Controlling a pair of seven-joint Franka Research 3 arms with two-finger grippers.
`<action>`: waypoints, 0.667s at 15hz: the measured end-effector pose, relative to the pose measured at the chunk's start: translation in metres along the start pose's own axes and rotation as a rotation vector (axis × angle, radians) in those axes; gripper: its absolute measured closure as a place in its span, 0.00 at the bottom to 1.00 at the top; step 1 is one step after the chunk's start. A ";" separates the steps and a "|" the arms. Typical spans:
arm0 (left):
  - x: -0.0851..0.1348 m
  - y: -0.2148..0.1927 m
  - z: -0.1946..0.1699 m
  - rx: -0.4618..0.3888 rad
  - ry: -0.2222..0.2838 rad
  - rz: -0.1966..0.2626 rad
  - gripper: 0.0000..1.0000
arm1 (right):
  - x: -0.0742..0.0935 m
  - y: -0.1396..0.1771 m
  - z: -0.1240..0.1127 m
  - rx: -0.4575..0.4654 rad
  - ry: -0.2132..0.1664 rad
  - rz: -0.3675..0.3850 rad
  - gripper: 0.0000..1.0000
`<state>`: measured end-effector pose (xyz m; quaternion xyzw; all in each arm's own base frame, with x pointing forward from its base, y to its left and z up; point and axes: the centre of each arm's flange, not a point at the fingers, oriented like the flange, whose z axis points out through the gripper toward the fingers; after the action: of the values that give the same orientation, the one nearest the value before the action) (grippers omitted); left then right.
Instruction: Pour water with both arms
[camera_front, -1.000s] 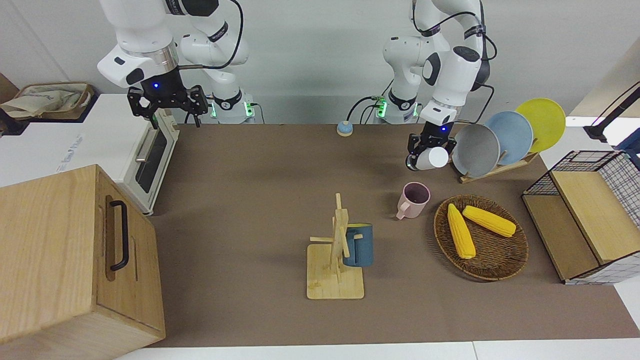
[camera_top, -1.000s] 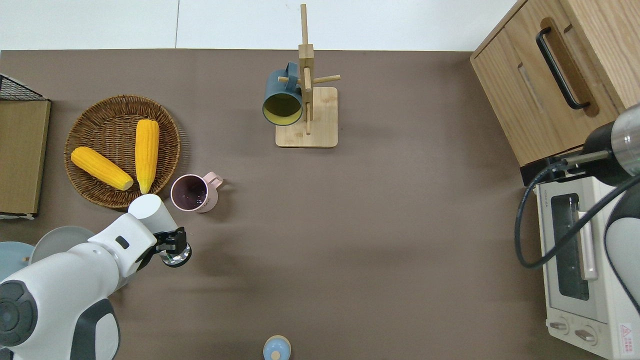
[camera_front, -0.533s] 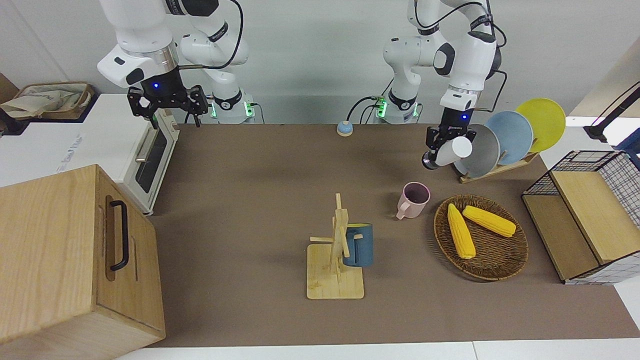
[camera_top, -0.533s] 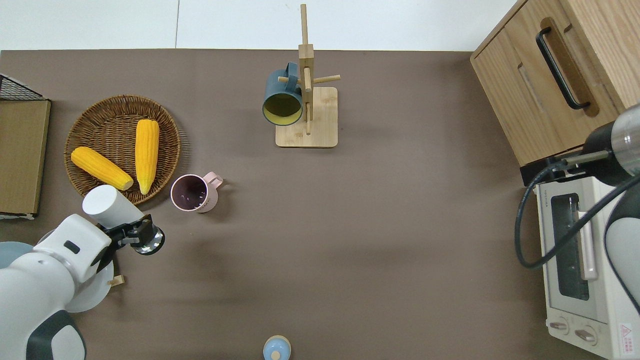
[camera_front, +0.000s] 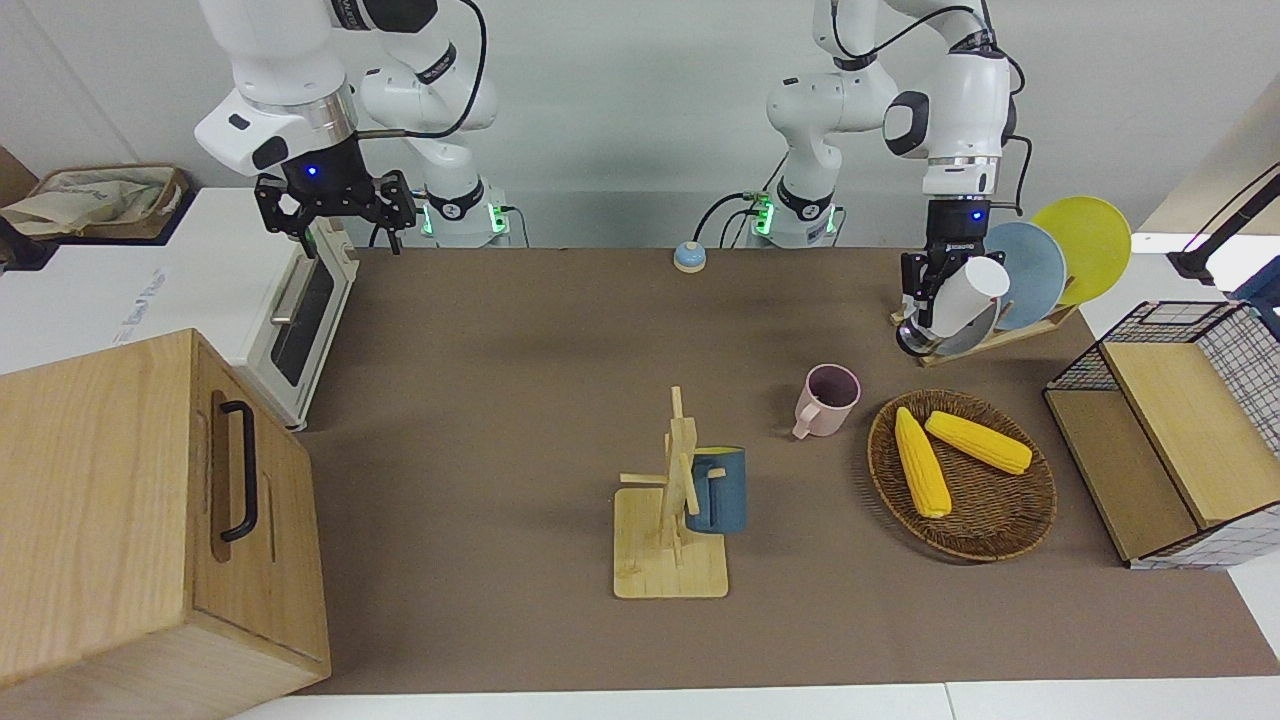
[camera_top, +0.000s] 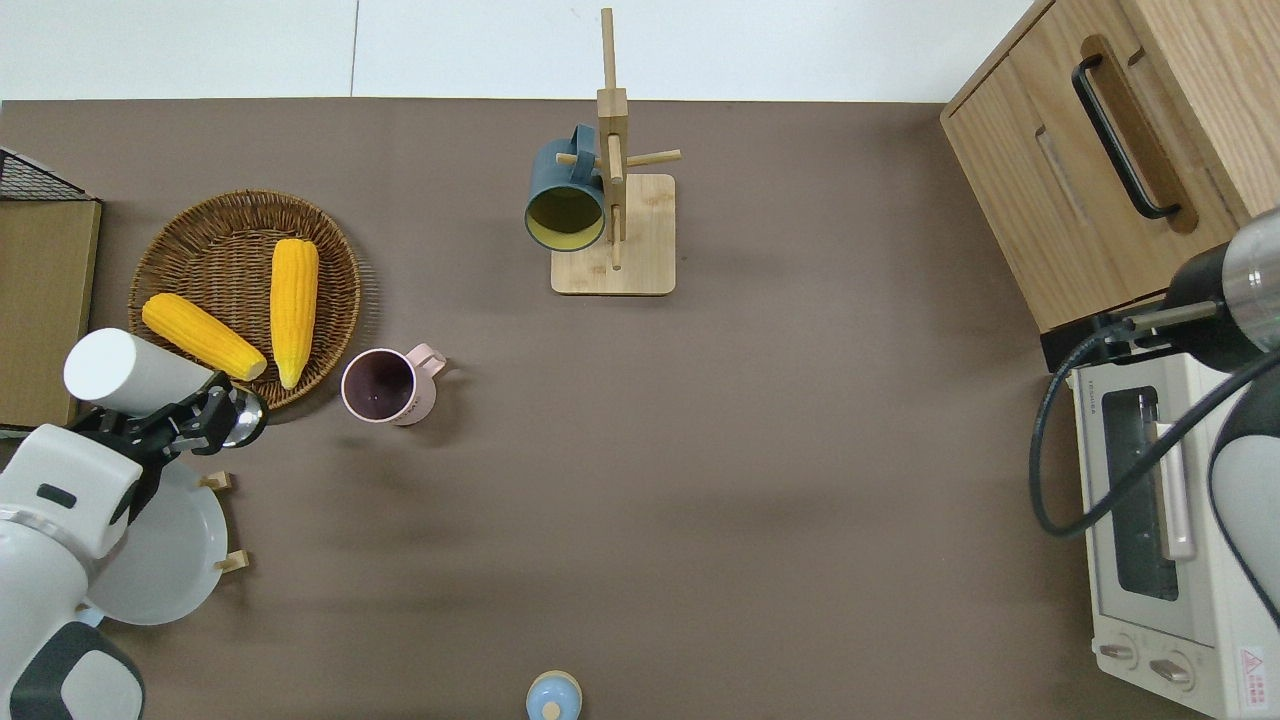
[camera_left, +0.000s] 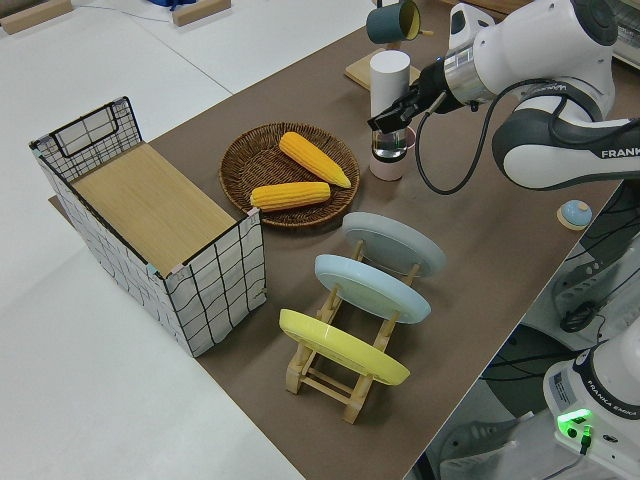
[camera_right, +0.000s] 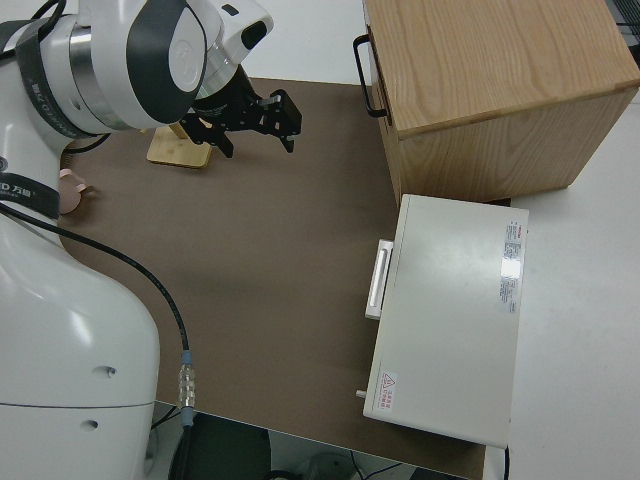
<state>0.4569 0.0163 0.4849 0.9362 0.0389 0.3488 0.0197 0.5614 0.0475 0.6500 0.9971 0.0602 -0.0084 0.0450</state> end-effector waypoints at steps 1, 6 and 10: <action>0.006 -0.003 -0.003 0.010 0.014 0.007 0.37 | 0.000 0.000 0.000 0.000 0.000 0.000 0.01; 0.053 -0.031 -0.019 0.090 0.091 0.058 0.37 | 0.000 0.000 0.000 0.000 0.000 0.000 0.01; 0.102 -0.055 -0.019 0.133 0.098 0.059 0.37 | 0.000 0.000 0.000 0.000 0.000 0.000 0.01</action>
<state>0.5176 0.0804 0.5622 0.9180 0.0353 0.3912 -0.0547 0.5614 0.0475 0.6500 0.9971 0.0602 -0.0084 0.0449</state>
